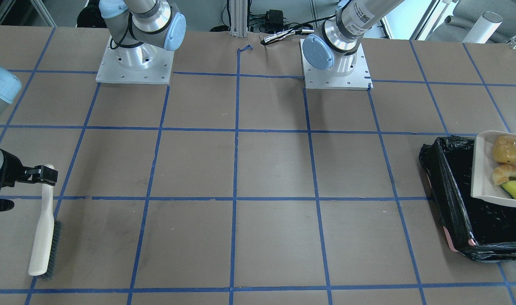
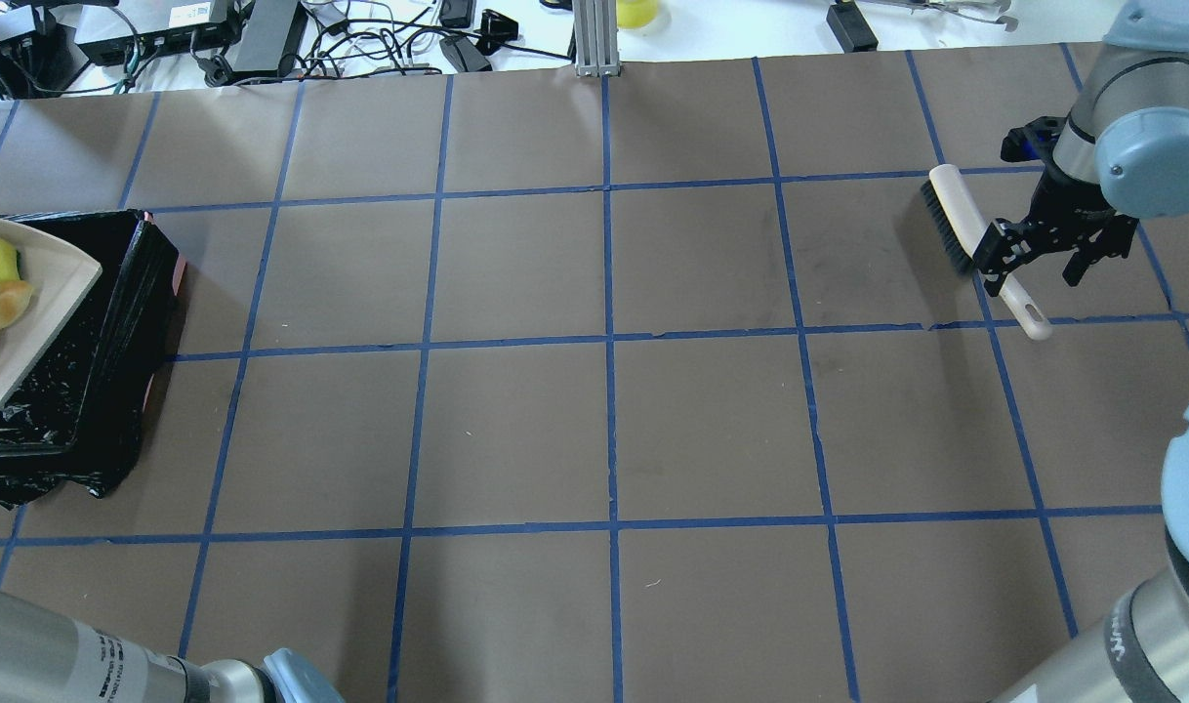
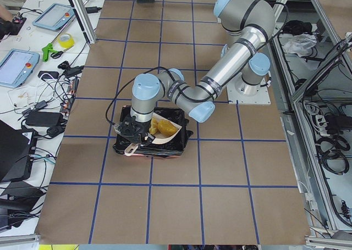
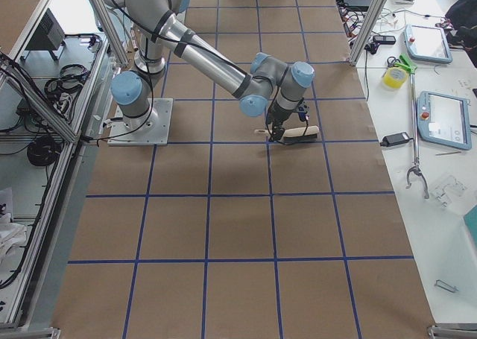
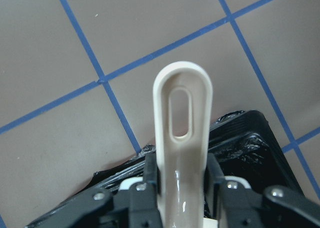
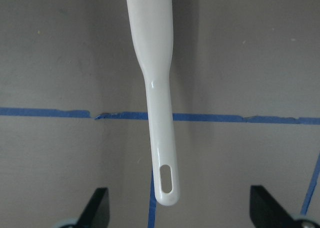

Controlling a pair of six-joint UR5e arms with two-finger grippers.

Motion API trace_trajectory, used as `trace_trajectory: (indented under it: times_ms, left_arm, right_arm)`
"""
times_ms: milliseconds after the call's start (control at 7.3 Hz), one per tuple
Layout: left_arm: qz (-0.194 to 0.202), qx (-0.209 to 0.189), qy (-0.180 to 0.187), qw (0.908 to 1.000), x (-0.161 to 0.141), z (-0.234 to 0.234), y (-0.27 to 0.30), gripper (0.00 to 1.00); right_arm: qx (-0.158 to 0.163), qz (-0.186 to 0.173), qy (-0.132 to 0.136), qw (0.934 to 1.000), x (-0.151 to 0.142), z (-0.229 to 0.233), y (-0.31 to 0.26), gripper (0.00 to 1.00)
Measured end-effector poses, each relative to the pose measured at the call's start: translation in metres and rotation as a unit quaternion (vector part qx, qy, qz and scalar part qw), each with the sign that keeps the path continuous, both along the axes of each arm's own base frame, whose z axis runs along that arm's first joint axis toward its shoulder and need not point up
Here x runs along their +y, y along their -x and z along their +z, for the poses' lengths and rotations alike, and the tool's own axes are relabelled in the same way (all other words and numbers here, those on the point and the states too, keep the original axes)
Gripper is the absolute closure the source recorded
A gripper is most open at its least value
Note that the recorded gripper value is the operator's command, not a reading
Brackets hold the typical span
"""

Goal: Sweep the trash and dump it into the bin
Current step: 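Tip the dustpan over the bin with left gripper while right sets brush down, then hold the dustpan tipped over the bin with the left gripper to empty it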

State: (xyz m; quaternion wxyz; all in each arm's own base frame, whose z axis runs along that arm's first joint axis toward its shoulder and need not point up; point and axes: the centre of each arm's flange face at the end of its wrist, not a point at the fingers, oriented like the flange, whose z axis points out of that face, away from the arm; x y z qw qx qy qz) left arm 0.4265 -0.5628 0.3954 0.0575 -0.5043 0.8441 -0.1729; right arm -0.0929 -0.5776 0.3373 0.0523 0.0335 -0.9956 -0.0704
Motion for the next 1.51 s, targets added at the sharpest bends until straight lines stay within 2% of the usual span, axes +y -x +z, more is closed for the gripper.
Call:
trace_trajectory:
  times_ms: [411, 685, 959, 1096, 1507]
  left_arm:
    - [-0.037, -0.058, 0.034, 0.9971, -0.005, 0.016, 0.003, 1.00]
    - [-0.058, -0.078, 0.049, 0.9940, -0.015, 0.034, 0.027, 1.00]
    - [-0.094, -0.098, 0.061, 0.9889, -0.030, 0.052, 0.066, 1.00]
    - [-0.116, -0.113, 0.063, 0.9848, -0.031, 0.053, 0.073, 1.00]
    - [-0.157, -0.160, 0.069, 0.9722, -0.027, 0.048, 0.076, 1.00]
  right_arm:
    - [-0.003, 0.031, 0.052, 0.9981, 0.031, 0.129, -0.069, 0.00]
    - [-0.004, 0.029, 0.068, 0.9973, 0.051, 0.188, -0.141, 0.00]
    - [-0.016, 0.034, 0.088, 0.9954, 0.073, 0.213, -0.219, 0.00]
    - [-0.042, 0.042, 0.097, 0.9935, 0.085, 0.218, -0.253, 0.00]
    - [-0.086, 0.053, 0.107, 0.9891, 0.098, 0.214, -0.287, 0.00]
